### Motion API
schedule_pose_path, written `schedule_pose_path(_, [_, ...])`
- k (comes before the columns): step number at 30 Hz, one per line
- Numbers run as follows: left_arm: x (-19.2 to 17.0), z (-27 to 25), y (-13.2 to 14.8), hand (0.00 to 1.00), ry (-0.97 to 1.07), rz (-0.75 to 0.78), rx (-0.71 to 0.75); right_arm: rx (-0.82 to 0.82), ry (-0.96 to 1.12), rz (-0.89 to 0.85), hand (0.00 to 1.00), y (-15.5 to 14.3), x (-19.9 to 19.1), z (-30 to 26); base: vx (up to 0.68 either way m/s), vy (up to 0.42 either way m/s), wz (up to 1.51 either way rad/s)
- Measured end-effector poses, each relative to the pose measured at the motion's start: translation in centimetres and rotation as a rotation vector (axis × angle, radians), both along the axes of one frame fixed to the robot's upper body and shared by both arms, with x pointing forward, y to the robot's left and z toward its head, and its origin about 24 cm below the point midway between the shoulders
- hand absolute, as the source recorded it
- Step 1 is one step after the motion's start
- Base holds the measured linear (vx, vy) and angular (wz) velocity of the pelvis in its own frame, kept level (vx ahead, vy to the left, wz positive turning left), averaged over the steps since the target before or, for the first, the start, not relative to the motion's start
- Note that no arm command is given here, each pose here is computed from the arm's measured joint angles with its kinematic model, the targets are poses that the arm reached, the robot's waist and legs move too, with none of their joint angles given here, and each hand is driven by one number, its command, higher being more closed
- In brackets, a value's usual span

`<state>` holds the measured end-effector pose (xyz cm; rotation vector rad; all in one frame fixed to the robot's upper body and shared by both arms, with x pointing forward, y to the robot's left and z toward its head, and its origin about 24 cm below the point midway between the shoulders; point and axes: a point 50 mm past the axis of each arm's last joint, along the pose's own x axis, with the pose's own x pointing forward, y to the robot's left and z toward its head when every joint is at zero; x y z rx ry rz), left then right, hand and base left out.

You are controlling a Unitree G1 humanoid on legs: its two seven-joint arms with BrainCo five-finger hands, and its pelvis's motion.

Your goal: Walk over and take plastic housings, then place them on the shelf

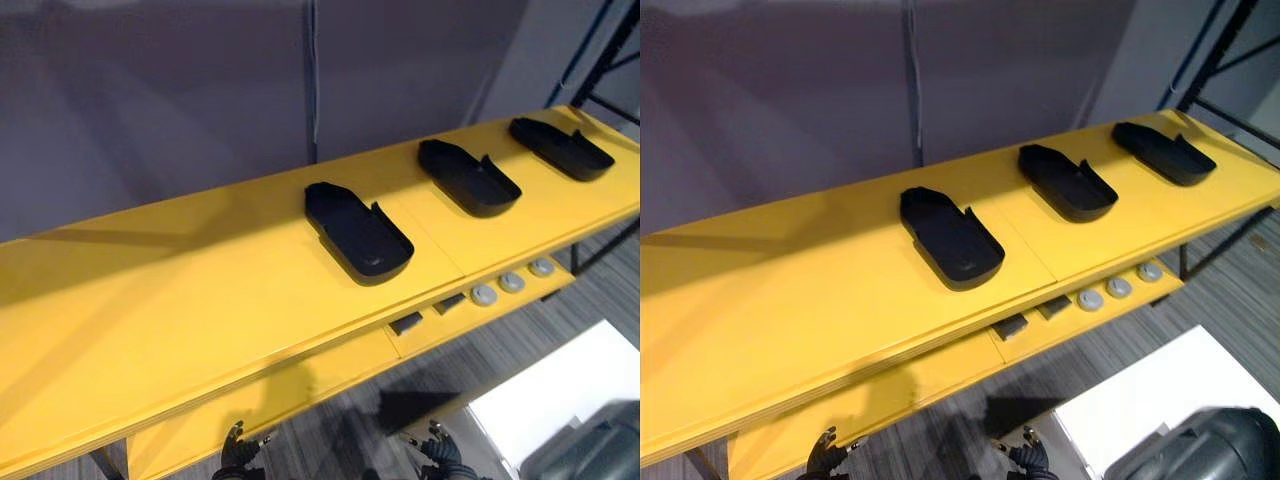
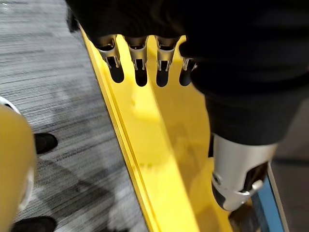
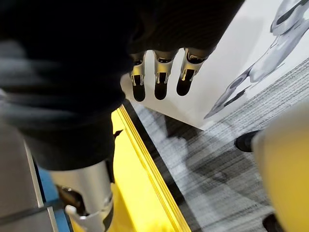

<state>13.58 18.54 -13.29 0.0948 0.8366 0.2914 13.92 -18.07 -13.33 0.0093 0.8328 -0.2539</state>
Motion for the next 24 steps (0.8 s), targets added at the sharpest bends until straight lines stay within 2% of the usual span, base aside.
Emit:
schedule_pose_path(4, [3.3, 1.6, -0.3, 0.0, -0.096, -0.095, 0.044, -0.028, -0.059, 0.036, 0.0, 0.4, 1.1, 0.9, -0.12, 0.039, -0.36])
schedule_pose_path(9, [4.0, 1.9, -0.3, 0.0, -0.11, -0.125, 0.062, -0.026, 0.041, 0.036, 0.0, 0.2, -0.9, -0.5, -0.01, -0.05, 0.02])
schedule_pose_path(14, [4.8, 2.2, -0.6, 0.0, -0.119, -0.133, 0.054, -0.115, 0.022, 0.106, 0.0, -1.9, 2.0, 0.3, -0.07, -0.083, -0.71])
schedule_pose_path(18, [4.4, 1.6, -1.0, 0.0, -0.088, -0.146, 0.043, -0.122, 0.022, 0.102, 0.0, -2.0, 2.0, 0.3, -0.12, 0.064, -0.78])
schedule_pose_path(24, [2.6, 0.9, 0.1, 0.0, -0.031, -0.146, 0.078, -0.107, 0.035, 0.08, 0.0, -1.7, 1.8, 0.0, -0.17, 0.019, -1.01])
